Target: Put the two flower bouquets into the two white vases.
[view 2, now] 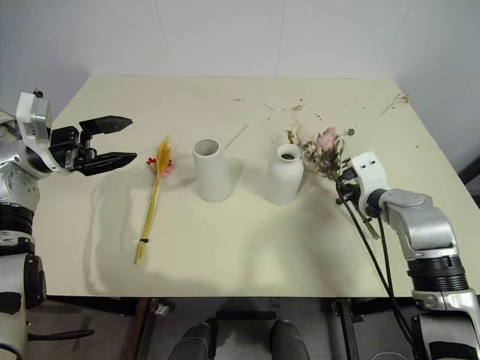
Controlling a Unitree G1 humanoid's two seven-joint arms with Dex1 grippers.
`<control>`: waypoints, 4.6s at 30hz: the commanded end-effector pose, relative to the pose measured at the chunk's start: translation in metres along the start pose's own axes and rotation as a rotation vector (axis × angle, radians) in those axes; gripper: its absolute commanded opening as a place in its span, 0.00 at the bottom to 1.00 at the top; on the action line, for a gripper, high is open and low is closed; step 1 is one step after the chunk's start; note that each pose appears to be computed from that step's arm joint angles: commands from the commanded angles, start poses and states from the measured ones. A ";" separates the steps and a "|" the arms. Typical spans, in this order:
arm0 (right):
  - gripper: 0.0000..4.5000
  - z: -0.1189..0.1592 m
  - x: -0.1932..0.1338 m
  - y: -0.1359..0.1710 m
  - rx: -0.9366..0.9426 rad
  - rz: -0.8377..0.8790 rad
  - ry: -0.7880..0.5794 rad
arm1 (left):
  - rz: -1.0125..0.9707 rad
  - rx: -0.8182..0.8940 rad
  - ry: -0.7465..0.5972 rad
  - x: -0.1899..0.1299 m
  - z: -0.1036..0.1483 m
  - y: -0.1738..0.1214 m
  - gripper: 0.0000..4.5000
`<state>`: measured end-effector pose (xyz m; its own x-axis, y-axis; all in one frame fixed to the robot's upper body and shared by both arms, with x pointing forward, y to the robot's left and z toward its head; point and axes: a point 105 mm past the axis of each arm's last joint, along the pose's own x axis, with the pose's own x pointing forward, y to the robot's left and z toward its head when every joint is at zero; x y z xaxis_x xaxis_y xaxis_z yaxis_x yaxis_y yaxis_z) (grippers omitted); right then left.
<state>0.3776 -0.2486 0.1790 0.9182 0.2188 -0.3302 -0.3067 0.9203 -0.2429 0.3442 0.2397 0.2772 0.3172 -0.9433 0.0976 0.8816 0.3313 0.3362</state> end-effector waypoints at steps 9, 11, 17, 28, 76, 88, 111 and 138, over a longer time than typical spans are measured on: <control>0.01 0.147 -0.040 0.003 0.021 -0.062 -0.660 | -0.141 0.043 -0.082 0.006 0.019 -0.012 1.00; 0.01 0.167 -0.045 0.015 0.049 -0.018 -0.765 | -0.144 0.044 -0.086 0.007 0.019 -0.011 1.00; 0.01 0.210 -0.058 0.056 0.133 0.145 -1.032 | -0.164 0.038 -0.101 0.011 0.019 -0.013 1.00; 0.01 0.213 -0.047 0.086 0.243 0.266 -1.087 | -0.195 0.020 -0.101 0.013 0.019 -0.018 1.00; 1.00 0.133 -0.057 0.108 0.259 0.330 -0.988 | -0.155 0.007 -0.228 0.001 0.036 -0.014 1.00; 1.00 0.105 -0.113 0.107 0.022 0.525 -0.821 | -0.103 0.054 -0.216 0.000 0.036 -0.010 1.00; 1.00 0.084 -0.118 0.073 -0.246 1.034 -0.424 | 0.725 -0.207 0.288 -0.003 -0.050 -0.039 1.00; 1.00 0.088 -0.114 0.071 -0.267 1.064 -0.428 | 0.847 -0.555 0.818 -0.011 -0.141 -0.067 0.67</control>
<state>0.2800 -0.1793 0.2693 0.1719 0.9698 -0.1727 -0.9726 0.1393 -0.1860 0.3317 0.2269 0.1312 0.8104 -0.2417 -0.5336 0.2835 0.9590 -0.0038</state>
